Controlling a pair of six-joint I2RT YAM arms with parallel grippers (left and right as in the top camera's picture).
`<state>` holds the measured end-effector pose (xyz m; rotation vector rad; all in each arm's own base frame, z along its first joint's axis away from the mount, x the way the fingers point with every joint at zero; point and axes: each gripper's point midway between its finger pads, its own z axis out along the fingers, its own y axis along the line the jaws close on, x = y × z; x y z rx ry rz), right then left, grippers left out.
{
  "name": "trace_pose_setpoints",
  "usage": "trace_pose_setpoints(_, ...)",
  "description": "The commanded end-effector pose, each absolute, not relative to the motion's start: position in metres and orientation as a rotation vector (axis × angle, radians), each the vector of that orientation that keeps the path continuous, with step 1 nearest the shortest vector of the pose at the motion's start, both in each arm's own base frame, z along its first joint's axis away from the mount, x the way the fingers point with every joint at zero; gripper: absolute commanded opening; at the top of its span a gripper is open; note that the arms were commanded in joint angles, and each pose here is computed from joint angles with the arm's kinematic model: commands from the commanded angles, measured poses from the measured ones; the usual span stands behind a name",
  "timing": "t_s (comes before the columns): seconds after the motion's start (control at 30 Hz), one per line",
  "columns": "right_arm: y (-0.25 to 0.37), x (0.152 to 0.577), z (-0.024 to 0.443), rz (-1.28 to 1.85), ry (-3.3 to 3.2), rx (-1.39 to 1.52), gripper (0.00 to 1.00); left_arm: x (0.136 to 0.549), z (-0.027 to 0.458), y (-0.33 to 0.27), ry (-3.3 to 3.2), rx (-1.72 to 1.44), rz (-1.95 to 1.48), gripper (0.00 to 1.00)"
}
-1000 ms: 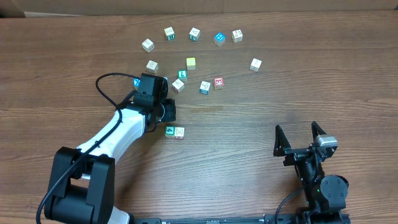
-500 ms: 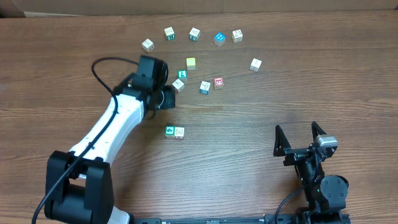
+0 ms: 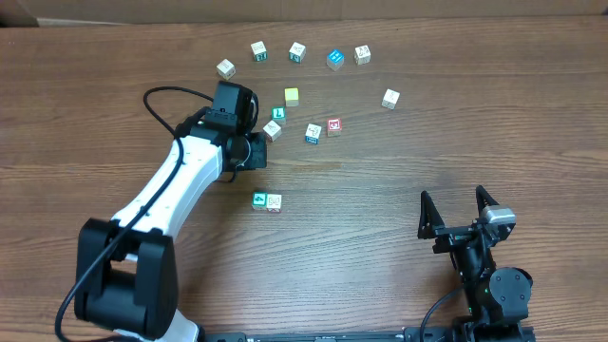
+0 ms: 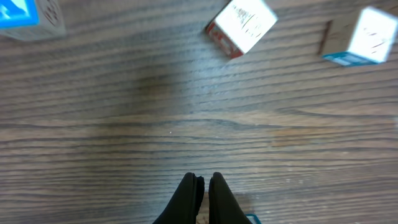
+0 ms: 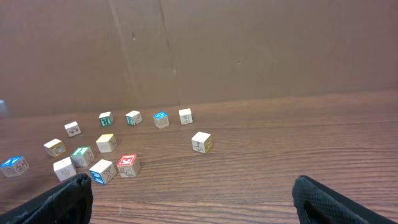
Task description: Form a horizontal line
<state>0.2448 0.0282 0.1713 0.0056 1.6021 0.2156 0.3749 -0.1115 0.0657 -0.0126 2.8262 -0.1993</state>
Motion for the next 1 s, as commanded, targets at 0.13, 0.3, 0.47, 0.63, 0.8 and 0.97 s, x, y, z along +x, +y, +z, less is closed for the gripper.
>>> trace_pose_setpoints(0.13,0.029,0.245,0.170,0.213,1.596,-0.004,1.00,0.374,0.035,-0.110,2.901,-0.004,-0.159,0.04)
trace_pose_setpoints(0.3,0.029,0.245,0.170,0.213,1.596,-0.004,1.00,0.379,0.032,-0.112,2.890,-0.004,-0.163,0.04)
trace_pose_setpoints(0.47,0.029,0.245,0.170,0.213,1.596,-0.004,1.00,0.384,0.034,-0.113,2.866,-0.020,-0.174,0.04)
trace_pose_setpoints(0.63,0.029,0.245,0.170,0.213,1.596,-0.004,1.00,0.386,0.033,-0.114,2.862,-0.020,-0.175,0.04)
trace_pose_setpoints(0.8,0.029,0.245,0.170,0.213,1.596,-0.004,1.00,0.386,0.029,-0.114,2.869,-0.019,-0.172,0.04)
trace_pose_setpoints(0.97,0.029,0.245,0.170,0.213,1.596,-0.004,1.00,0.386,0.029,-0.114,2.869,-0.020,-0.172,0.04)
